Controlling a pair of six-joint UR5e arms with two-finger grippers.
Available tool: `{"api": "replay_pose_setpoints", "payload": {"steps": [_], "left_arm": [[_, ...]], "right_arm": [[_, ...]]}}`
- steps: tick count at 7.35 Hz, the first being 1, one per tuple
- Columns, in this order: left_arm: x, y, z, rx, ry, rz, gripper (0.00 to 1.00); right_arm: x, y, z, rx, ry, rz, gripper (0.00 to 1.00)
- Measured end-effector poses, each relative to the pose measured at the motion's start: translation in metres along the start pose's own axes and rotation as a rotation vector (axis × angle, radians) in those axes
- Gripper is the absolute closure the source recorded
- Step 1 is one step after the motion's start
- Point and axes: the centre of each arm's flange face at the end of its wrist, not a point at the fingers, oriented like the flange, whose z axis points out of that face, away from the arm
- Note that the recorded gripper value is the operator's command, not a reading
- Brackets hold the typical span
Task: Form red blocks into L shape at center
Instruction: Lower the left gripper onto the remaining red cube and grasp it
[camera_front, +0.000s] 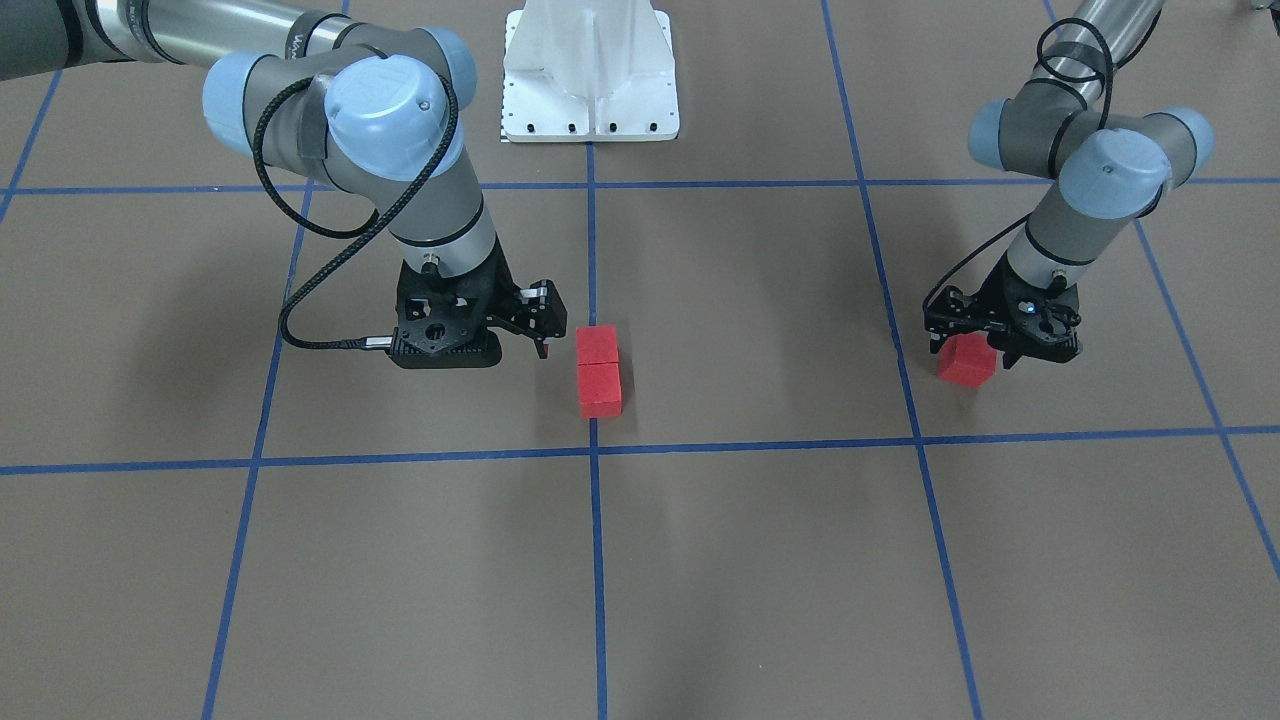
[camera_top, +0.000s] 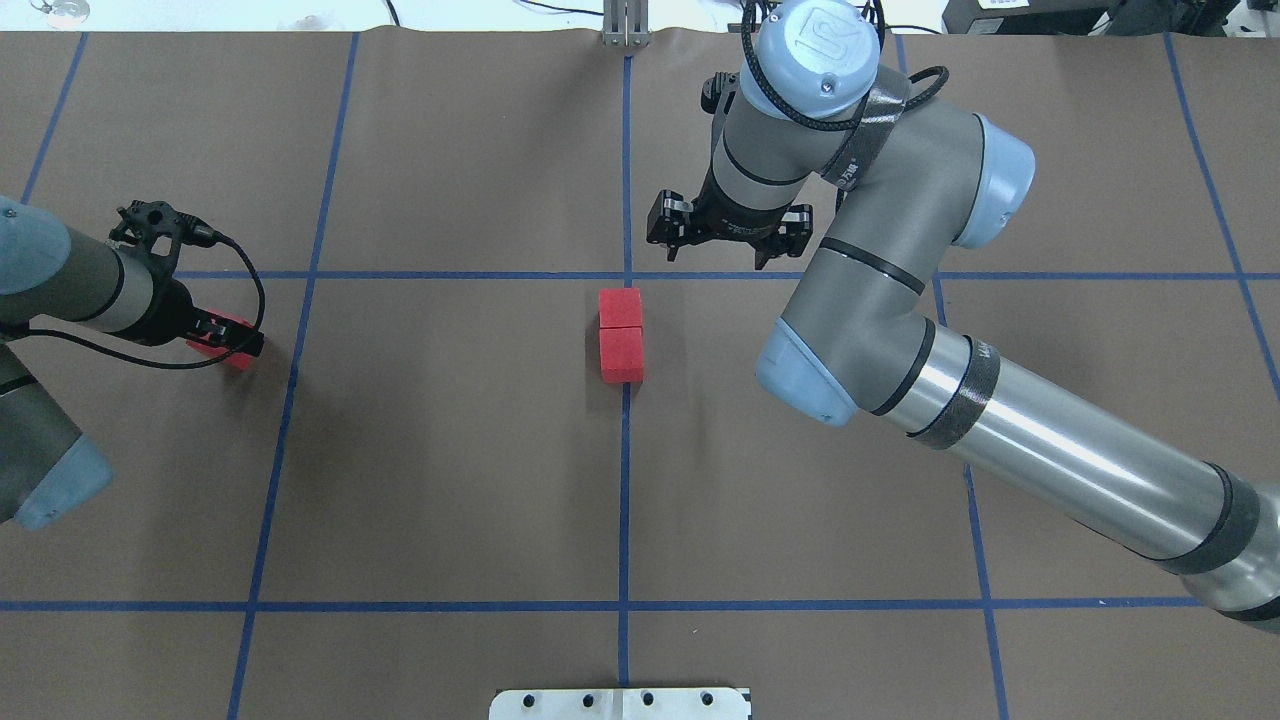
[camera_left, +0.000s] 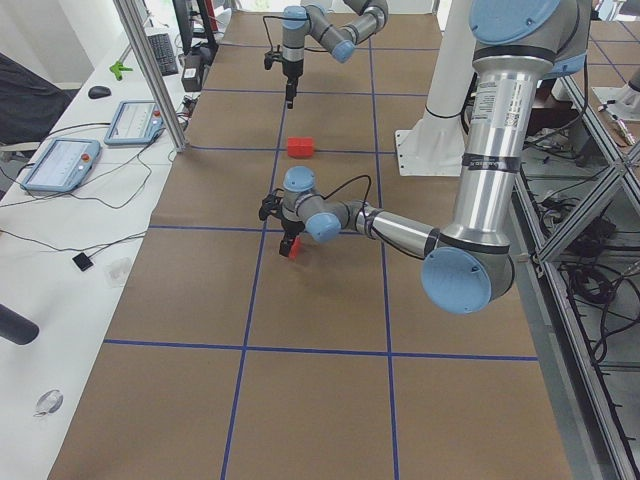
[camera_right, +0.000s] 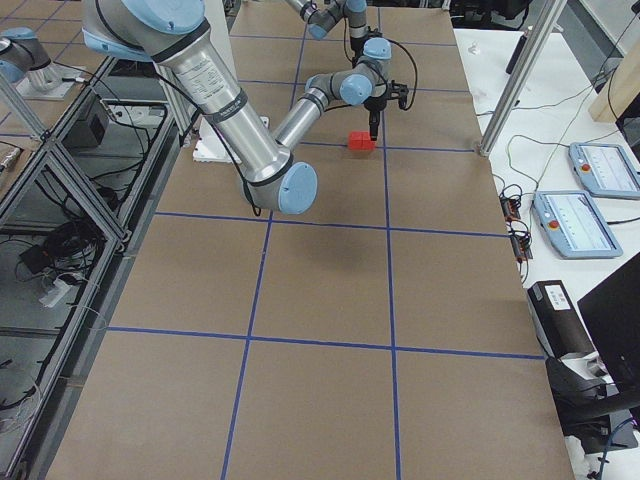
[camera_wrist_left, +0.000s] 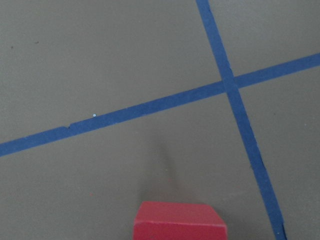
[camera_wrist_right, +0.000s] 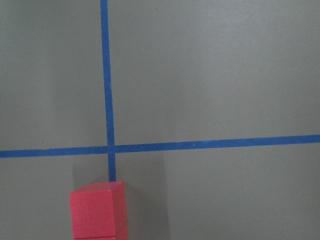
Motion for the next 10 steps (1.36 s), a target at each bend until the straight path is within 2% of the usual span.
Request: {"api": "replay_pose_setpoints", "payload": {"steps": [1,2,4,5,6,7,10], "left_arm": [[0.0,-0.001,0.002,-0.001,-0.001,0.001,0.06],[0.0,-0.002,0.003,-0.002,-0.001,0.002,0.15],[0.002,-0.005,0.004,0.0,0.0,0.003,0.38],[0.003,-0.006,0.004,0.0,0.001,0.004,0.6],[0.004,-0.007,0.004,0.001,0.002,0.003,0.88],[0.006,-0.008,0.002,0.005,0.005,0.0,1.0],[0.015,-0.017,-0.008,0.019,0.015,-0.009,1.0]], "right_arm": [[0.0,0.0,0.0,0.0,0.0,0.0,0.01],[0.002,0.0,0.001,-0.001,0.002,0.001,0.01],[0.005,0.0,0.004,-0.003,0.006,0.003,0.01],[0.007,0.0,0.006,-0.002,0.005,0.002,0.01],[0.009,0.0,0.008,-0.001,0.005,0.002,0.01],[0.01,0.0,0.009,-0.001,0.004,0.002,0.01],[0.01,0.0,0.009,0.004,-0.007,-0.004,0.01]]}}
